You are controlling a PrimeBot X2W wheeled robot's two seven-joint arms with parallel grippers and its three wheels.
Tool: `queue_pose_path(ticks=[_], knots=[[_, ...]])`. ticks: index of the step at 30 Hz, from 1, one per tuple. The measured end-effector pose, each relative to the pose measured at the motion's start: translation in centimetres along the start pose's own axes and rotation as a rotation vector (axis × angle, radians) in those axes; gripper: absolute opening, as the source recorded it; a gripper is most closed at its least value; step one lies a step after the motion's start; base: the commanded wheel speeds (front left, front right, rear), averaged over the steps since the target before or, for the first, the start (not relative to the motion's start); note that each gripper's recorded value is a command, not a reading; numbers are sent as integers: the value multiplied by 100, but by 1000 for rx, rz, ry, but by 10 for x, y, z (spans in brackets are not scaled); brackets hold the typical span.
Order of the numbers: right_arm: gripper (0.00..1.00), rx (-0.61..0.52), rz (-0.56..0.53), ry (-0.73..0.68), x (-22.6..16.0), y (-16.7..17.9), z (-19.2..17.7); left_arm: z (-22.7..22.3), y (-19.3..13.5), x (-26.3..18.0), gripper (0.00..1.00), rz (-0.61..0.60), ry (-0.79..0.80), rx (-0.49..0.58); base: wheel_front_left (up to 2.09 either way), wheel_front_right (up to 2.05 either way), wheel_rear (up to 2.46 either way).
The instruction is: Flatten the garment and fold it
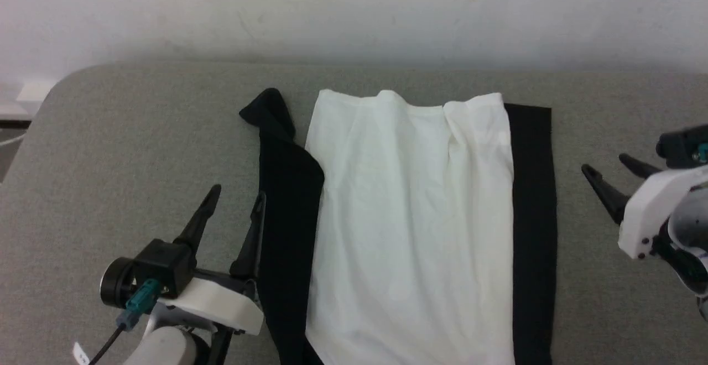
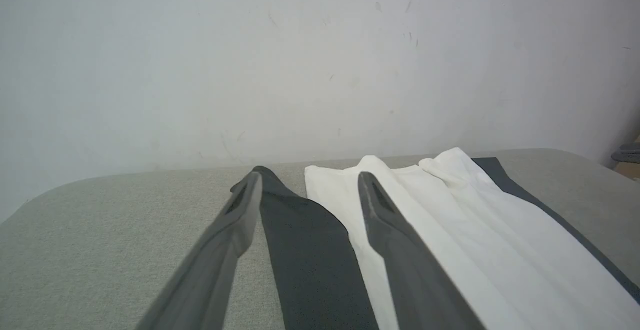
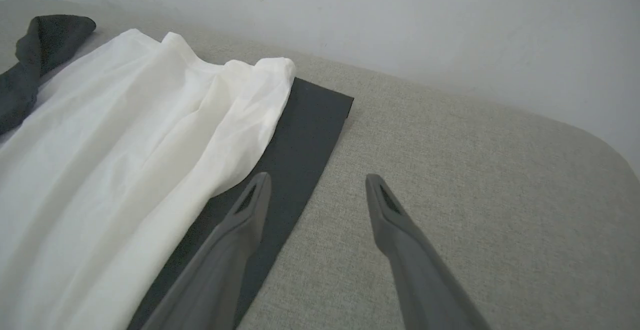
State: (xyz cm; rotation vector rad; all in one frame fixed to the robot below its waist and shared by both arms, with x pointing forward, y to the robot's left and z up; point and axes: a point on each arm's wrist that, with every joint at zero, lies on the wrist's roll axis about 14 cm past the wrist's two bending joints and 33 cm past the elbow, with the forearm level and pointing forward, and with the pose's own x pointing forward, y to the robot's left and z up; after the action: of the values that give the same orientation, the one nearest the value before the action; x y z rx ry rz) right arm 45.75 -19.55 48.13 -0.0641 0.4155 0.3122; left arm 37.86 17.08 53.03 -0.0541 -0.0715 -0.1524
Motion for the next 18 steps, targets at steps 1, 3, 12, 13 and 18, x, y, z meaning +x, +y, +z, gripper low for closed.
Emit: queue_pose_path(ticks=[1,3,12,13,18], knots=[[100,-1,-12,13,9,-1,1,-1,1,3,100,10,-6,4,0,0,0],[100,-8,-31,55,26,-3,0,-2,0,8,100,31,-16,-17,0,0,0],[100,-17,-109,238,93,-25,-16,-14,-2,15,100,88,-16,-83,0,0,0],[100,-21,-109,254,100,-24,-19,-16,0,14,100,97,-11,-86,0,0,0],[100,-13,-108,320,129,-20,-38,-27,16,7,100,147,20,-75,0,0,0]])
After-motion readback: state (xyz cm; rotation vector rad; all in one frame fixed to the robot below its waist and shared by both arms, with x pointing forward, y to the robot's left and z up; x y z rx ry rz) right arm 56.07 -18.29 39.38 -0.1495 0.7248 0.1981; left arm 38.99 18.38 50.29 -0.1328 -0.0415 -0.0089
